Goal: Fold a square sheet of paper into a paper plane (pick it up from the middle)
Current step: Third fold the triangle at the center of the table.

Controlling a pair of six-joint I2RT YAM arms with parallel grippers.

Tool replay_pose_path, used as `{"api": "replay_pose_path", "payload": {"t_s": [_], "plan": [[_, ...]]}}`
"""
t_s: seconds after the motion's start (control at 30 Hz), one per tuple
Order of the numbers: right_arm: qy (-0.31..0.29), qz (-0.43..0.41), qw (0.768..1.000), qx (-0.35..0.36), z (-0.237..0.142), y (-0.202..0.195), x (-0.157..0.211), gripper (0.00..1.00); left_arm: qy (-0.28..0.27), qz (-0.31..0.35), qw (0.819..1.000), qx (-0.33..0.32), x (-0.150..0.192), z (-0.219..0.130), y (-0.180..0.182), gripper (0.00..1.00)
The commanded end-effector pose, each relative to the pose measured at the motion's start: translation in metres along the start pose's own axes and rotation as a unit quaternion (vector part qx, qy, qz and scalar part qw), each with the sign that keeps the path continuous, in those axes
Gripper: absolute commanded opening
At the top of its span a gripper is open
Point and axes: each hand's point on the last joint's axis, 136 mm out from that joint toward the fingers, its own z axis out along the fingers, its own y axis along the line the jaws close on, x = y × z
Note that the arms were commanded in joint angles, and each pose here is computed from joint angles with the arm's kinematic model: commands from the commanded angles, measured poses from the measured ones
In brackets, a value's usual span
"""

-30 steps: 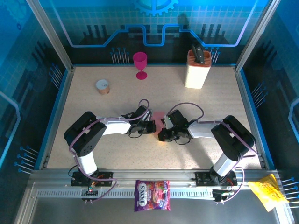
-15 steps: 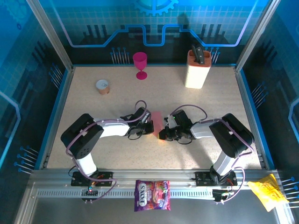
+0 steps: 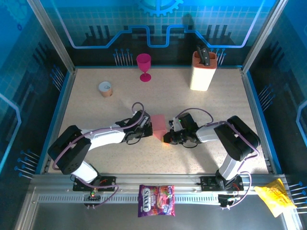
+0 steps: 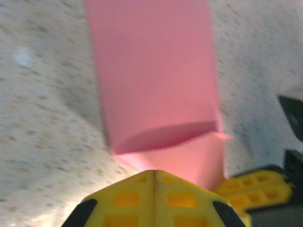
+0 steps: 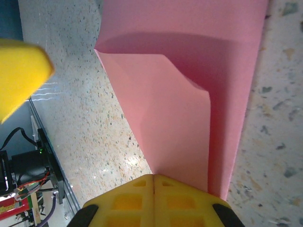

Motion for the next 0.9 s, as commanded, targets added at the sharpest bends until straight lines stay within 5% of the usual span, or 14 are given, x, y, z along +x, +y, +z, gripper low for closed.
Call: {"api": "replay_pose_path", "payload": {"t_s": [0.0, 0.5, 0.87], "plan": [[0.058, 0.094, 0.983, 0.146, -0.001, -0.084, 0.056, 0.0, 0.019, 0.011, 0.999, 0.044, 0.012, 0.0, -0.028, 0.0], [0.068, 0.101, 0.981, 0.153, -0.002, -0.09, 0.064, 0.0, 0.049, 0.01, 0.997, 0.066, 0.032, 0.036, -0.044, 0.0], [0.079, 0.109, 0.972, 0.195, -0.008, -0.104, 0.072, 0.0, 0.035, -0.038, 0.997, -0.057, 0.028, 0.043, 0.007, 0.0]]}}
